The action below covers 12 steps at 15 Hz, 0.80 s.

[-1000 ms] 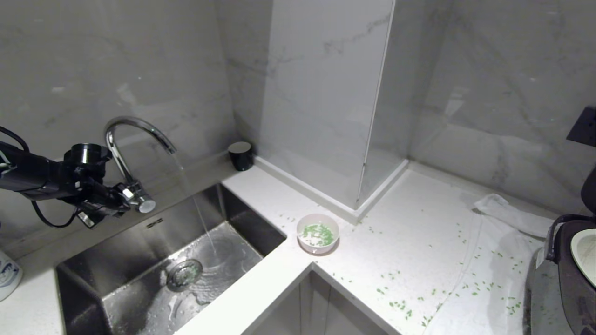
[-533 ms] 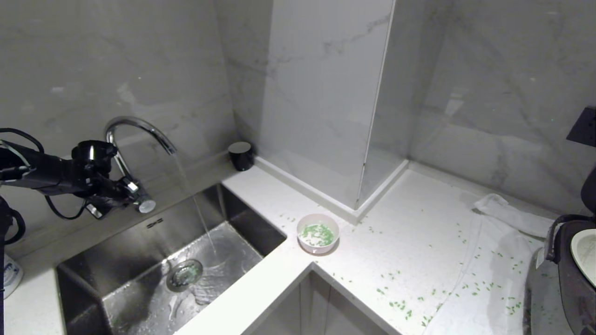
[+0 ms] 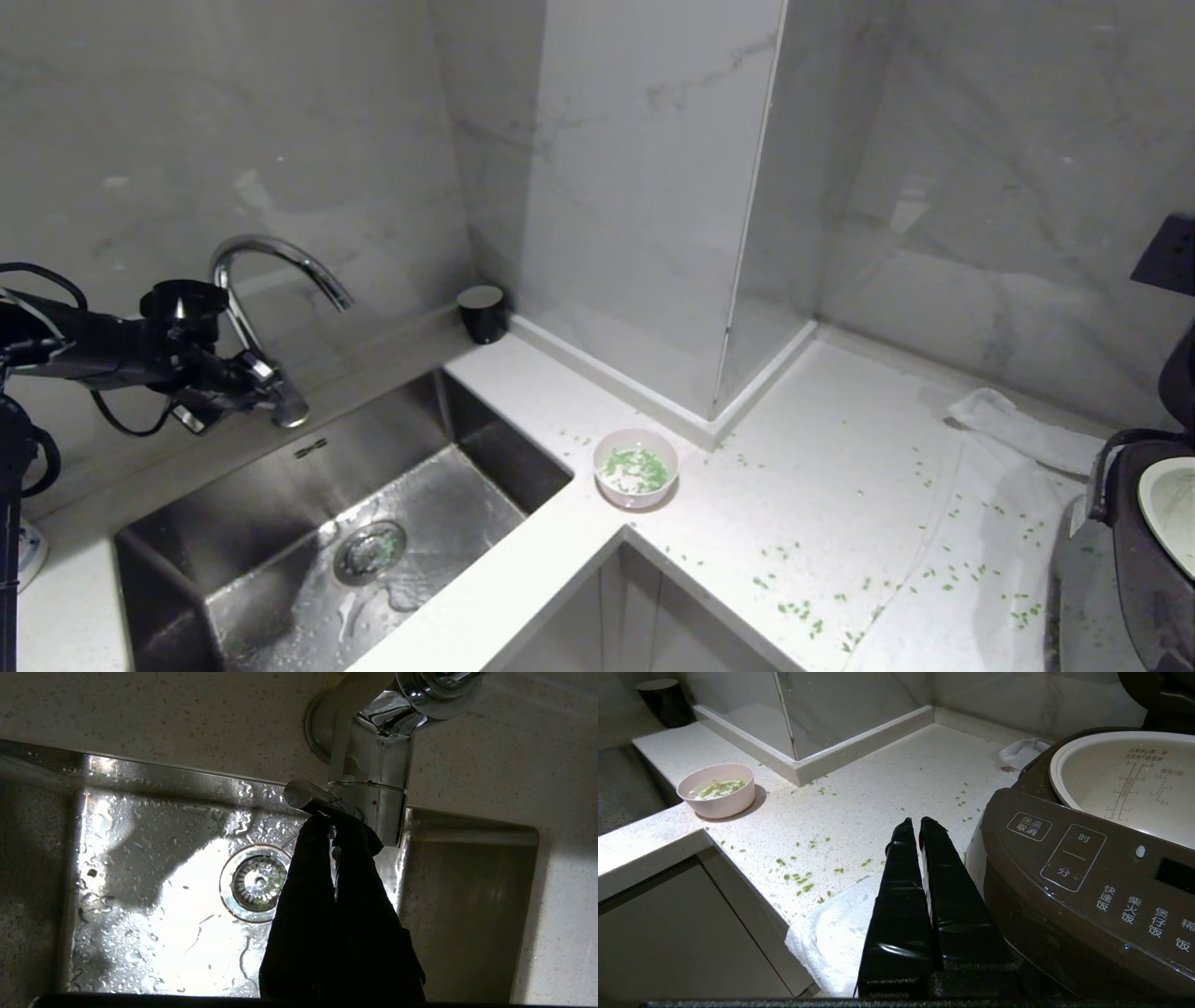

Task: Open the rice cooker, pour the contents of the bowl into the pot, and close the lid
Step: Turn off the tap

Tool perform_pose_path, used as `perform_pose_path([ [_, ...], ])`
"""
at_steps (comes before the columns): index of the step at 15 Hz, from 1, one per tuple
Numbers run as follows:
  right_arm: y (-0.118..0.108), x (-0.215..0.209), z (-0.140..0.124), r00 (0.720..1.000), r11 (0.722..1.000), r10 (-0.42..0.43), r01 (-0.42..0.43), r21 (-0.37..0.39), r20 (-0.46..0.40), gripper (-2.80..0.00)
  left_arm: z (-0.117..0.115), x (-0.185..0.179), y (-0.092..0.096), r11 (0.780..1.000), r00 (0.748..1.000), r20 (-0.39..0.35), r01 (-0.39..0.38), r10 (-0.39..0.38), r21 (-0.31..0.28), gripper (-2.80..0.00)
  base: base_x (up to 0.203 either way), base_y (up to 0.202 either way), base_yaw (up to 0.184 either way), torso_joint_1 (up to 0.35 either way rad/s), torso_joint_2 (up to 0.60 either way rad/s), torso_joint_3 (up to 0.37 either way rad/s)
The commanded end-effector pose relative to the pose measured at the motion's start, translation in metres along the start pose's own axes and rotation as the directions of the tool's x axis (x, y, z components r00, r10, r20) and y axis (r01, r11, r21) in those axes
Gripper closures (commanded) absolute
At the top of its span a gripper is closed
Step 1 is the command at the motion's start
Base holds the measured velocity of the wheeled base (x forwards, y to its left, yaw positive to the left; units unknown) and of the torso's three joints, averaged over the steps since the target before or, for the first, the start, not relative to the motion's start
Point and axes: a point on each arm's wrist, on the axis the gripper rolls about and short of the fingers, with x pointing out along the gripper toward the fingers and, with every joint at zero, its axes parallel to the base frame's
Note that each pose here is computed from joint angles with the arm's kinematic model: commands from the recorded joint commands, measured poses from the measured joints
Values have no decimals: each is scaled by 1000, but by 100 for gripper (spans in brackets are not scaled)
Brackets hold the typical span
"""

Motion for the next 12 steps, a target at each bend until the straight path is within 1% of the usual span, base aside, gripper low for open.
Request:
perform_pose_path([
  [1, 0, 0, 0, 1000, 1000, 1, -1, 0, -2, 0, 2, 1, 2, 1000, 1000, 10, -5, 5, -13, 0, 0, 0, 0, 0, 0, 0],
  [3, 0, 0, -1, 1000, 1000, 1, -1, 0, -3, 0, 3, -9, 2, 1000, 1000, 1, -10, 10, -24, 0, 0, 0, 0, 0, 0, 0],
  [5, 0, 0, 0, 1000, 1000, 1, -1, 0, -2, 0, 0, -31, 4, 1000, 999, -37, -6, 6, -17, 0, 0, 0, 0, 0, 0, 0],
  [8, 0, 0, 0, 1000, 1000, 1, -1, 0, -2, 0, -13, -78, 4, 998, 991, -119, 66, -66, -2, 0, 0, 0, 0, 0, 0, 0],
  [12, 0, 0, -1, 1000, 1000, 1, -1, 0, -3, 0, -42, -133, -11, 986, 973, -178, 157, -145, 55, 0, 0, 0, 0, 0, 0, 0],
])
